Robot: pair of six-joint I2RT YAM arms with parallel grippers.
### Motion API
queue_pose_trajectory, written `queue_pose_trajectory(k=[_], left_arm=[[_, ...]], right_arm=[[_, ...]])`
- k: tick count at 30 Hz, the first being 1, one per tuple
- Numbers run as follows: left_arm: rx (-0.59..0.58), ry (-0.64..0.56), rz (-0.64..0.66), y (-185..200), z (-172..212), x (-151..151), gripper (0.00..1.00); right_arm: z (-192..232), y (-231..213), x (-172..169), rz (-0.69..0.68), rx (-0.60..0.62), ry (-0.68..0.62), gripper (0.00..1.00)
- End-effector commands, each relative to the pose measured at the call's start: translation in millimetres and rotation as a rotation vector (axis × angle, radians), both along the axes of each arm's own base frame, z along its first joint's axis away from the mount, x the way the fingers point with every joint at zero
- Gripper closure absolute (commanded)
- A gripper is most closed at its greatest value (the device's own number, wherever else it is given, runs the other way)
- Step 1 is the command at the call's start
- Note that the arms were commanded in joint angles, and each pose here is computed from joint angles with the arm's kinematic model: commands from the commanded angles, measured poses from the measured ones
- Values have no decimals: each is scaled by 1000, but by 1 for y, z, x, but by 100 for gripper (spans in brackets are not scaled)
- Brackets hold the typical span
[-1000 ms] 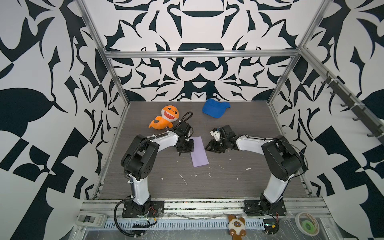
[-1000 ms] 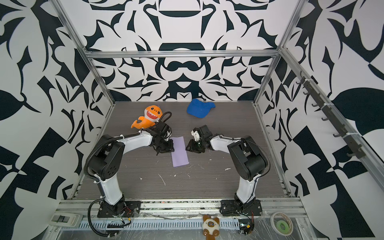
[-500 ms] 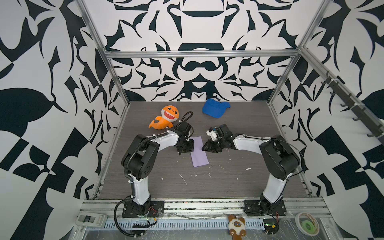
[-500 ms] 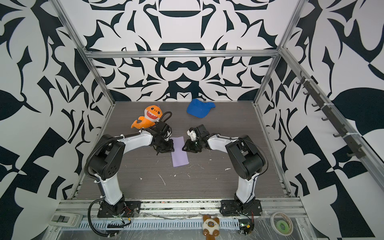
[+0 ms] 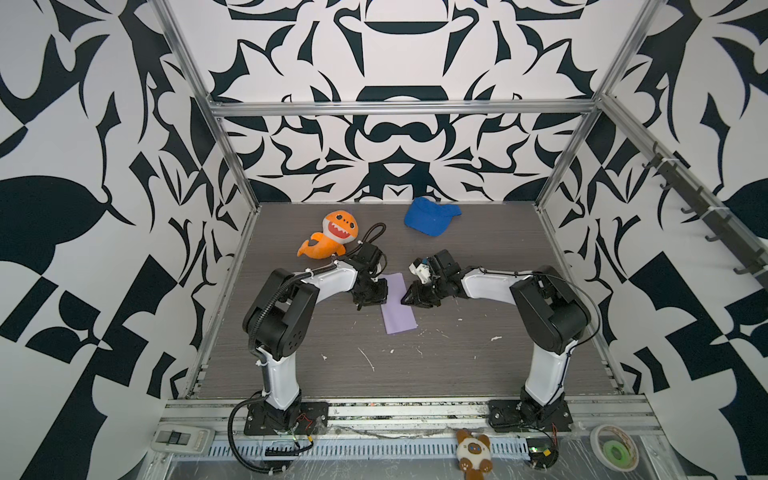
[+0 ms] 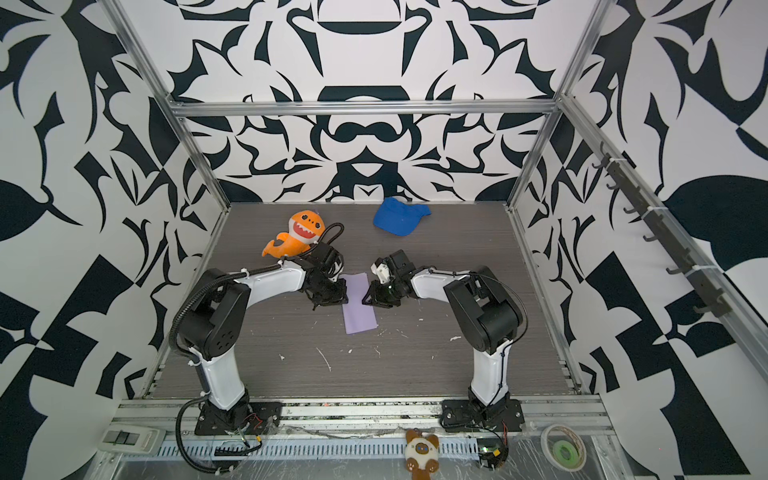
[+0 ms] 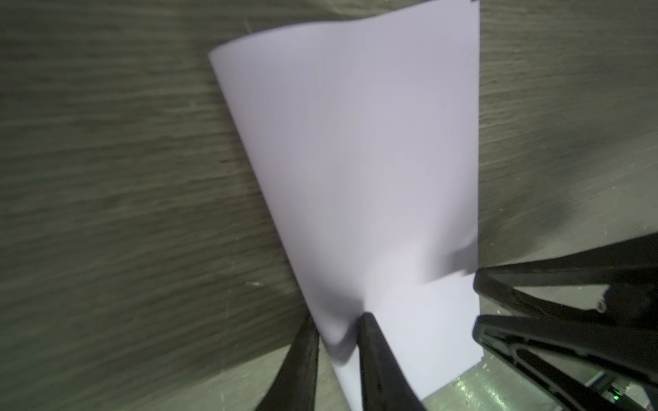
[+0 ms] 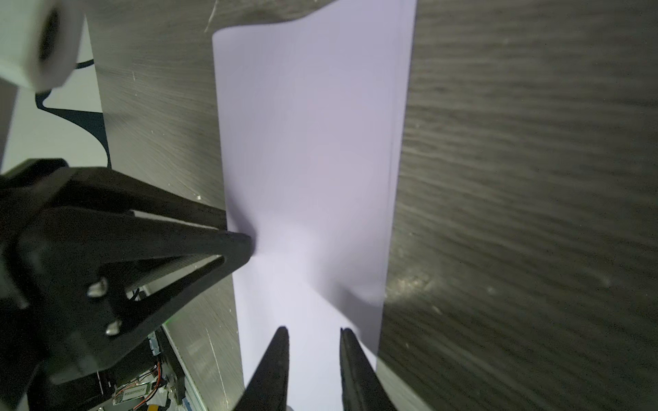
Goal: Fold a paper plane with a square sheet of paper (pick it up from the middle)
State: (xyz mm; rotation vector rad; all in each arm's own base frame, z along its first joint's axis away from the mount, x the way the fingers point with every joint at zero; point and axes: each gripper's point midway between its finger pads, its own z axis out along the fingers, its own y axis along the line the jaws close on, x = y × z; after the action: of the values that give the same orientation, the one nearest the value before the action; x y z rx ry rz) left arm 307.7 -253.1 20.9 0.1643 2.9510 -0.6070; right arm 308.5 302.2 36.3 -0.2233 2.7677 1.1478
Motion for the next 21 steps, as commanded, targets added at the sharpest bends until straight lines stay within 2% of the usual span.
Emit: queue_pose_trajectory(k=[1,12,15,21], left_arm=[[141,131,-15,27,-46,-31,76],[131,115,-52,26,-46,-31,75],[130,113,-58,26,-47,-31,75],[135,116,-67,26,-49,-31,75]], right_arm=[[23,10,6,23,42,-53,71],[50,-10,21,-97,52,-169,70],[51,-20,26,-141,57,-174,70],[45,-22,26,-146,52,-151,70]])
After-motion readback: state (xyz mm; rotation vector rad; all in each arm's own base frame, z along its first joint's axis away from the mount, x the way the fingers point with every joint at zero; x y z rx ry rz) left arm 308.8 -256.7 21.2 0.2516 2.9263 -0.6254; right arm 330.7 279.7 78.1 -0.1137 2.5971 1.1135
